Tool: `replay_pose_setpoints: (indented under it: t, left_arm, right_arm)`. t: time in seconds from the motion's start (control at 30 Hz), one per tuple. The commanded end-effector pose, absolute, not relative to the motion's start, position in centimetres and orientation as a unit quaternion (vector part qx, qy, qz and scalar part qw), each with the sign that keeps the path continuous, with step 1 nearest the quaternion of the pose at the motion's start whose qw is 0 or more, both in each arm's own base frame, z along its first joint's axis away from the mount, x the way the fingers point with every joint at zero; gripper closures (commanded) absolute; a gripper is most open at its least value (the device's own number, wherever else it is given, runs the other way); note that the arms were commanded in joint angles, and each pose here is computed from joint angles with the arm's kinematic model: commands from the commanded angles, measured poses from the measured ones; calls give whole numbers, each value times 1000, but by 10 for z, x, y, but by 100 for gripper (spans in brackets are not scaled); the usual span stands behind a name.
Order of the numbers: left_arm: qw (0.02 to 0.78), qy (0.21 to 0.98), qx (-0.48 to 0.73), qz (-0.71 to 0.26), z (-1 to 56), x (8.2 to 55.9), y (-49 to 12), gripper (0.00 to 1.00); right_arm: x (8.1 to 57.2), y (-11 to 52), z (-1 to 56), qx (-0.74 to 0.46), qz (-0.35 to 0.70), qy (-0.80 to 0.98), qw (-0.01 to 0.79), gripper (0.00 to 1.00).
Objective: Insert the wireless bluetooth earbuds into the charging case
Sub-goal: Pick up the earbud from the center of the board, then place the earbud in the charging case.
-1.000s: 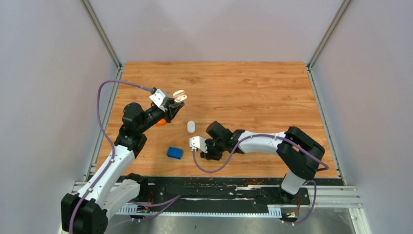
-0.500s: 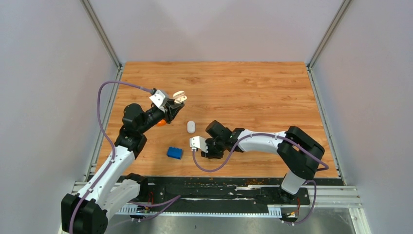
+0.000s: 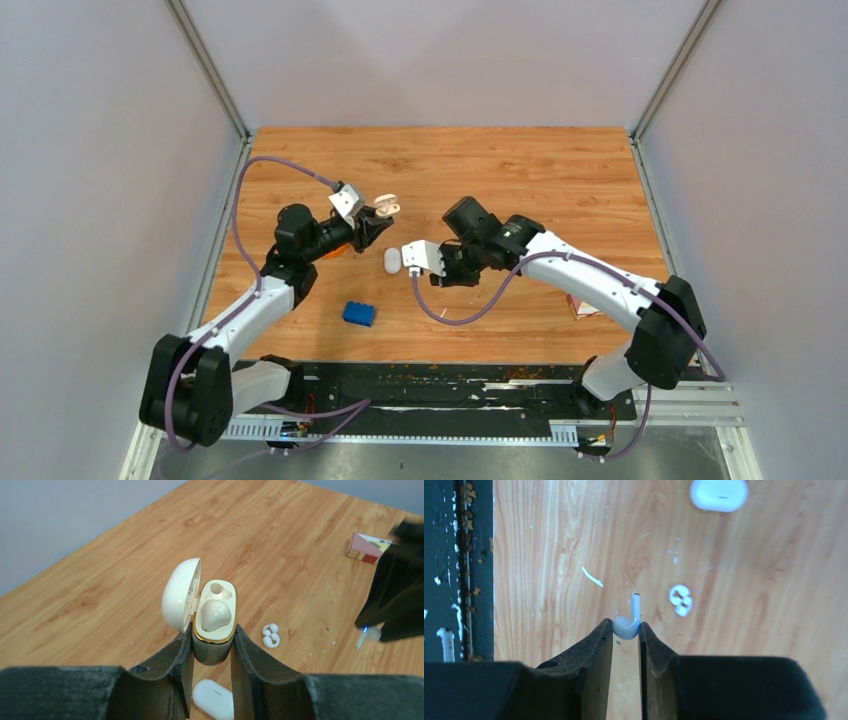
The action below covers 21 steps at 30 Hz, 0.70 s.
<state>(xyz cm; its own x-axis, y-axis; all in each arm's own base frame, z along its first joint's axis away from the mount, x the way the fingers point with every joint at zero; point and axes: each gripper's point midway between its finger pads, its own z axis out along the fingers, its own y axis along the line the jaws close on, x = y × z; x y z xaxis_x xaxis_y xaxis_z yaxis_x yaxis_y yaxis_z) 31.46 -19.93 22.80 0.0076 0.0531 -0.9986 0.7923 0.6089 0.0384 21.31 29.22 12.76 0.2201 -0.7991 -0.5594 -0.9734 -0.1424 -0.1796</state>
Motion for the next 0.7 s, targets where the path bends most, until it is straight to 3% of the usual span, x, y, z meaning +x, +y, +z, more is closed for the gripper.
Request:
replay_pose_setpoints:
  t: [0.0,0.43,0.67]
  left_arm:
    - [651,572,392,-310,232,315,-216,91]
    - [599,502,529,-331,167,277,-253,91]
    - [589,485,545,-347,166,256,-276,91]
  right_arm:
    - [207,259,171,-785,128,562,227,89]
    - [215,235,211,-775,69,623,79,89]
    - [221,247,216,-757,63,644,86,89]
